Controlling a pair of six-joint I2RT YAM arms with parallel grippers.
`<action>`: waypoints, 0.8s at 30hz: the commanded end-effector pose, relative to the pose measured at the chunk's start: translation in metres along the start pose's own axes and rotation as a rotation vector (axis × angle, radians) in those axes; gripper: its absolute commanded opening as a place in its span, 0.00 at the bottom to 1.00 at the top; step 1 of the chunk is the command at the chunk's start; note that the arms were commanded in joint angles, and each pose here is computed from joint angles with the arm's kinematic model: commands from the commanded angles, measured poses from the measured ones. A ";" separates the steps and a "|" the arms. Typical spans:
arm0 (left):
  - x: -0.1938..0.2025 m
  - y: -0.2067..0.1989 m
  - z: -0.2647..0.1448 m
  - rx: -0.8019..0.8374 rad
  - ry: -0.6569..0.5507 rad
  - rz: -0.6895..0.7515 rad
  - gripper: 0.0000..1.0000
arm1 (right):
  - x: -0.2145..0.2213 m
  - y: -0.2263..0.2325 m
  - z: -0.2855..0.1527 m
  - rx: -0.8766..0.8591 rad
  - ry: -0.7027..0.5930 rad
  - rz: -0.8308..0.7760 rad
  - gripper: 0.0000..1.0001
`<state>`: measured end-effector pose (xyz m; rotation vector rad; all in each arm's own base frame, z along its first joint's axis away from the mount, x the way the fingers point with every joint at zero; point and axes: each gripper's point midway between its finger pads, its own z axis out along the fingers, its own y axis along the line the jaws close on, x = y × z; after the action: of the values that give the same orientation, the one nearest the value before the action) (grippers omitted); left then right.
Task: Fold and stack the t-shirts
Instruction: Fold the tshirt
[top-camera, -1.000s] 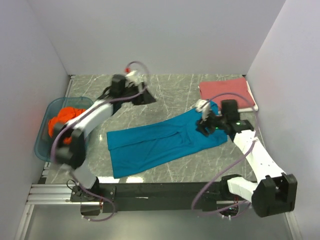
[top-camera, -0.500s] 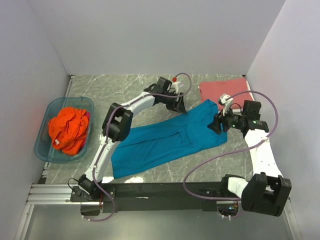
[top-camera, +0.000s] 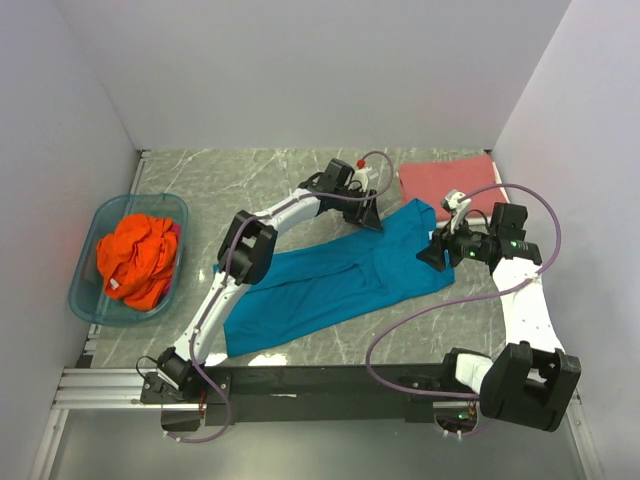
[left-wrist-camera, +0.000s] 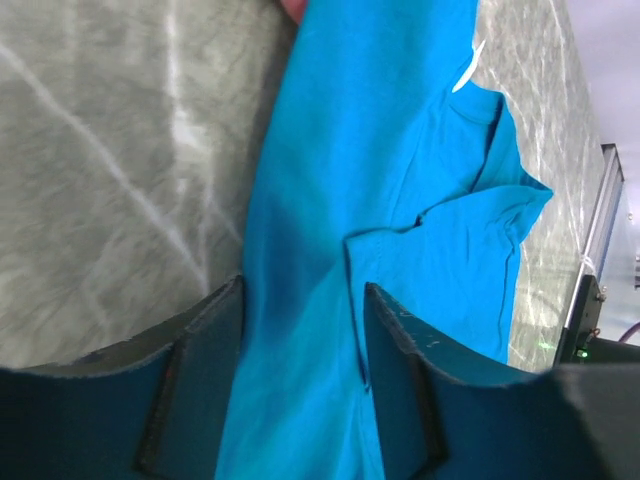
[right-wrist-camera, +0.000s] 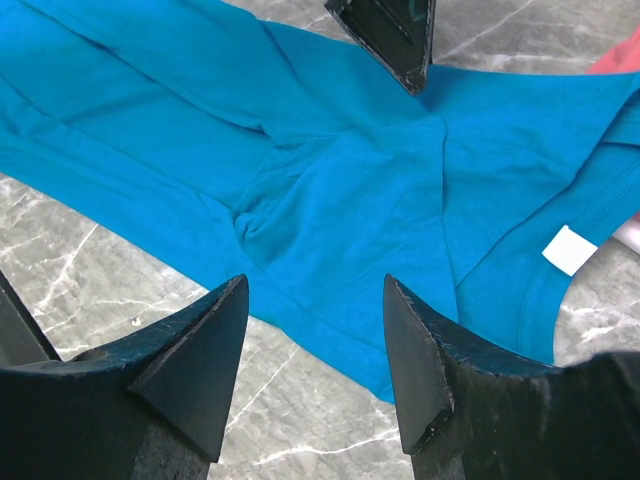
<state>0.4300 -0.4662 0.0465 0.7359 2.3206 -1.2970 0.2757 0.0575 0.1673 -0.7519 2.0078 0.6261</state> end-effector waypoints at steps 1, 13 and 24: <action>0.004 -0.007 0.015 0.044 0.006 0.008 0.55 | -0.018 -0.003 -0.007 0.006 -0.042 -0.036 0.63; -0.017 0.008 0.009 -0.101 -0.076 0.000 0.15 | -0.018 -0.004 -0.010 0.012 -0.049 -0.030 0.63; -0.054 0.031 -0.042 -0.273 -0.217 0.010 0.00 | -0.016 -0.006 -0.009 0.011 -0.043 -0.025 0.62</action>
<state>0.4611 -0.4506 0.0341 0.5404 2.3502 -1.0804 0.2758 0.0523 0.1684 -0.7286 2.0061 0.6267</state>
